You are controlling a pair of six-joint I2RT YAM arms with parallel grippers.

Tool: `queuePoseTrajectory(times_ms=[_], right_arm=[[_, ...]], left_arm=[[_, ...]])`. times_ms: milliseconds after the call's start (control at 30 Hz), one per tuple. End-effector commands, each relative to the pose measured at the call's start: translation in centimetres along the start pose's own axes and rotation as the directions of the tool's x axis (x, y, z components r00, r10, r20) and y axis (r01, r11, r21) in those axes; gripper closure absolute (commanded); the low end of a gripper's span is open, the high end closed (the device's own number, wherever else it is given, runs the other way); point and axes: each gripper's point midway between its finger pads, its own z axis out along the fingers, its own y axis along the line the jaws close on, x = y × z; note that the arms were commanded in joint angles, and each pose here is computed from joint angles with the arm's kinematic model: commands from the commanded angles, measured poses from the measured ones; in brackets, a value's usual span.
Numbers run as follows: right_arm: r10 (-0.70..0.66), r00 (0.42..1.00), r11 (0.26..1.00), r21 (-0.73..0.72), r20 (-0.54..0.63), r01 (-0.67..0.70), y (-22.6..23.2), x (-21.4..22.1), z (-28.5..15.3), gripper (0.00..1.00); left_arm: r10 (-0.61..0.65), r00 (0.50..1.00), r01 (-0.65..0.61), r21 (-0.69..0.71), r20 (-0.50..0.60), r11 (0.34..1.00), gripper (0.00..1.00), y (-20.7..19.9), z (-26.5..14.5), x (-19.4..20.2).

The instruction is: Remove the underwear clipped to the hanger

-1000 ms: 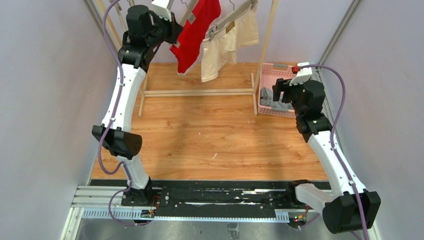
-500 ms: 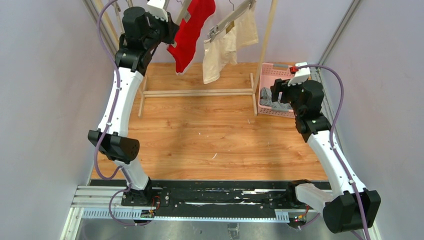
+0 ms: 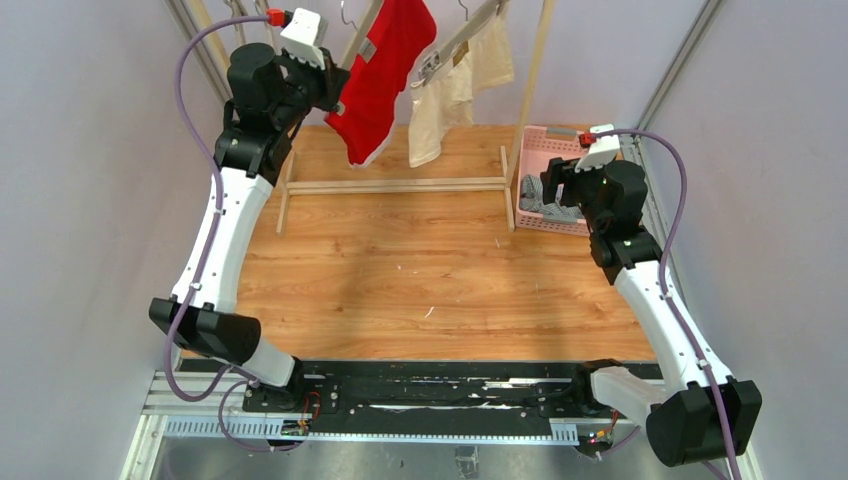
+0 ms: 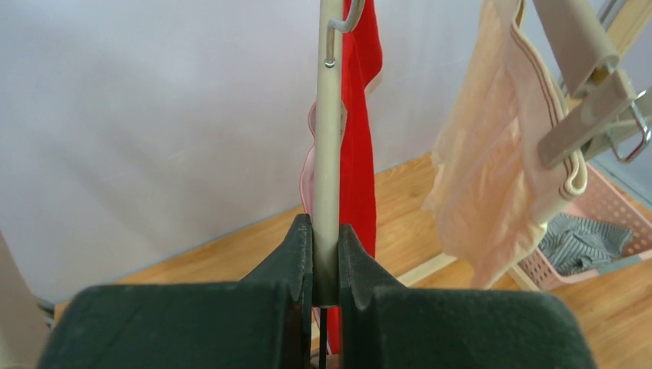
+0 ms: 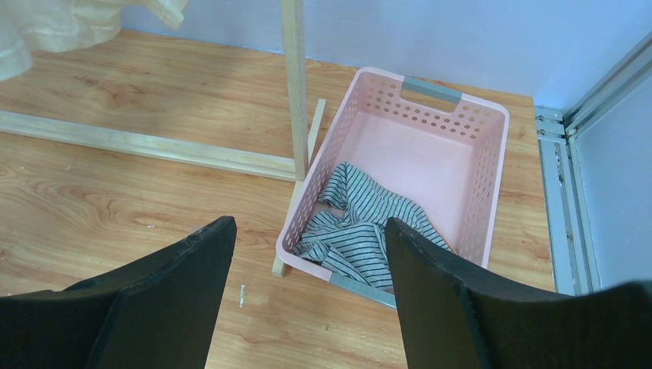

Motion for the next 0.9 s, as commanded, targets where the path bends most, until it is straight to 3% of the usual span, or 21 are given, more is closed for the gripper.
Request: queuePoseTrajectory(times_ms=[0, 267, 400, 533, 733, 867], right_arm=[[-0.016, 1.0, 0.999, -0.036, 0.013, 0.016, 1.2, -0.3, 0.0, 0.27], [0.003, 1.0, 0.997, -0.075, 0.011, -0.002, 2.1, -0.5, -0.4, 0.27], [0.015, 1.0, 0.986, -0.165, -0.013, -0.017, 3.8, -0.3, -0.4, 0.27], [0.031, 0.999, 0.961, -0.272, -0.043, -0.042, 6.1, 0.0, -0.6, 0.27], [0.084, 0.995, 0.895, -0.434, -0.062, -0.103, 9.3, -0.6, -1.3, 0.27], [0.098, 0.99, 0.784, -0.605, -0.099, -0.138, 12.4, -1.9, -1.9, 0.27]], left_arm=[[0.032, 0.999, -0.032, -0.027, 0.02, 0.999, 1.0, 0.1, -1.2, -0.5], [-0.005, 0.978, 0.005, -0.002, -0.206, 1.0, 1.0, -1.7, -5.4, 6.4], [0.014, 0.948, -0.03, -0.047, -0.319, 0.998, 1.0, -2.9, -10.5, 10.2], [-0.043, 0.932, 0.044, -0.005, -0.359, 0.999, 1.0, -5.4, -15.9, 14.4], [-0.086, 0.906, 0.137, 0.096, -0.415, 0.986, 1.0, -8.7, -22.1, 19.2], [-0.075, 0.897, 0.19, 0.226, -0.435, 0.955, 1.0, -11.6, -24.3, 19.7]])
